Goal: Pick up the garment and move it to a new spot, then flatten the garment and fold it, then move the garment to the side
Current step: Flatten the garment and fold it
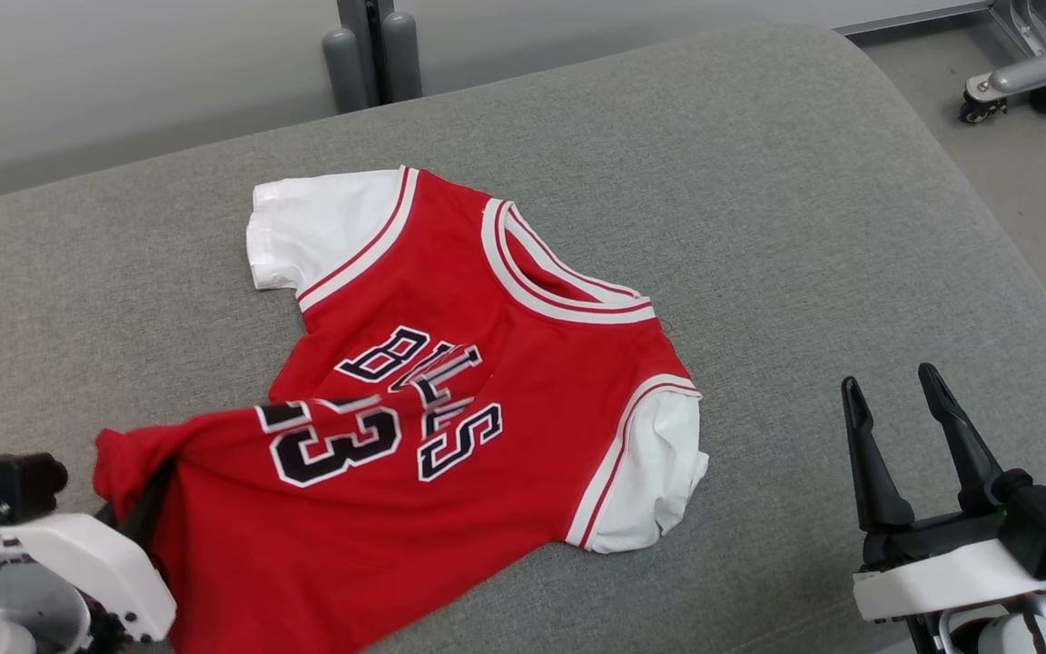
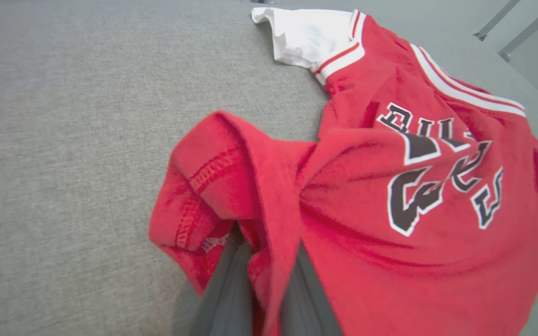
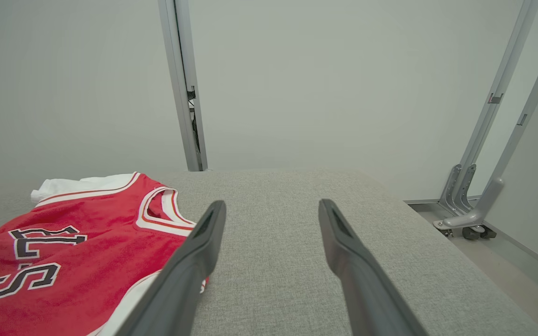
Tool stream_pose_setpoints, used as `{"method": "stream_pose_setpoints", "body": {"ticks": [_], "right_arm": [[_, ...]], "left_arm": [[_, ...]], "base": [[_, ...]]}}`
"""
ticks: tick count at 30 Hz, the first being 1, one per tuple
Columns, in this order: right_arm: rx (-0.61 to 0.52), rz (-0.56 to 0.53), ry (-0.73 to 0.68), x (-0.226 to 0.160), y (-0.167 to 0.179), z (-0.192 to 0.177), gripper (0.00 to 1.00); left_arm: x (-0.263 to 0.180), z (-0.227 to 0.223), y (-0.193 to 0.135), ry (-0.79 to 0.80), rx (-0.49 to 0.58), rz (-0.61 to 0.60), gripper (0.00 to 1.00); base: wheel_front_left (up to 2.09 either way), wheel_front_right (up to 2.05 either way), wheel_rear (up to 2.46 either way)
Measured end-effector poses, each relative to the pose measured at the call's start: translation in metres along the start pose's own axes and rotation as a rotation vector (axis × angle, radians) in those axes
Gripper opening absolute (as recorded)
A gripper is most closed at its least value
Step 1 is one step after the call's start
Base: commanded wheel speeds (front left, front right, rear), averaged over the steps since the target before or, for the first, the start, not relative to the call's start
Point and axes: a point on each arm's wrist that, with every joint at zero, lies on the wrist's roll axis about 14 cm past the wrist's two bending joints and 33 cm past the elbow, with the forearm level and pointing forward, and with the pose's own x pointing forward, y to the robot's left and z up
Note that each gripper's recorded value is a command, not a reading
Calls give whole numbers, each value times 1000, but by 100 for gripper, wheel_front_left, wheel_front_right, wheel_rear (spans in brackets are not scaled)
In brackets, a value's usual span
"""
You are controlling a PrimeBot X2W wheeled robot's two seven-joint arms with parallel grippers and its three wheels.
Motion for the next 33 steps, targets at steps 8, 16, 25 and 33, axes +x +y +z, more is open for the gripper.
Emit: {"method": "stream_pose_setpoints", "body": {"ticks": [8,16,25,33], "right_arm": [[-4,9,-9,2,3,3,100],[-7,-3,-10,0,-1,4,100],[0,-23,-44,-7,-9,14,100],[-6,-30,-61,-12,-11,21,100]], "left_arm": [[20,59,35,-127,17,106,0],[26,55,54,-99,46,147,100],[-25,73,59,-198,165,220,100],[-26,59,-113,-176,257,-243,100]], "base": [[0,0,0],[0,0,0],[0,0,0],[0,0,0]]}}
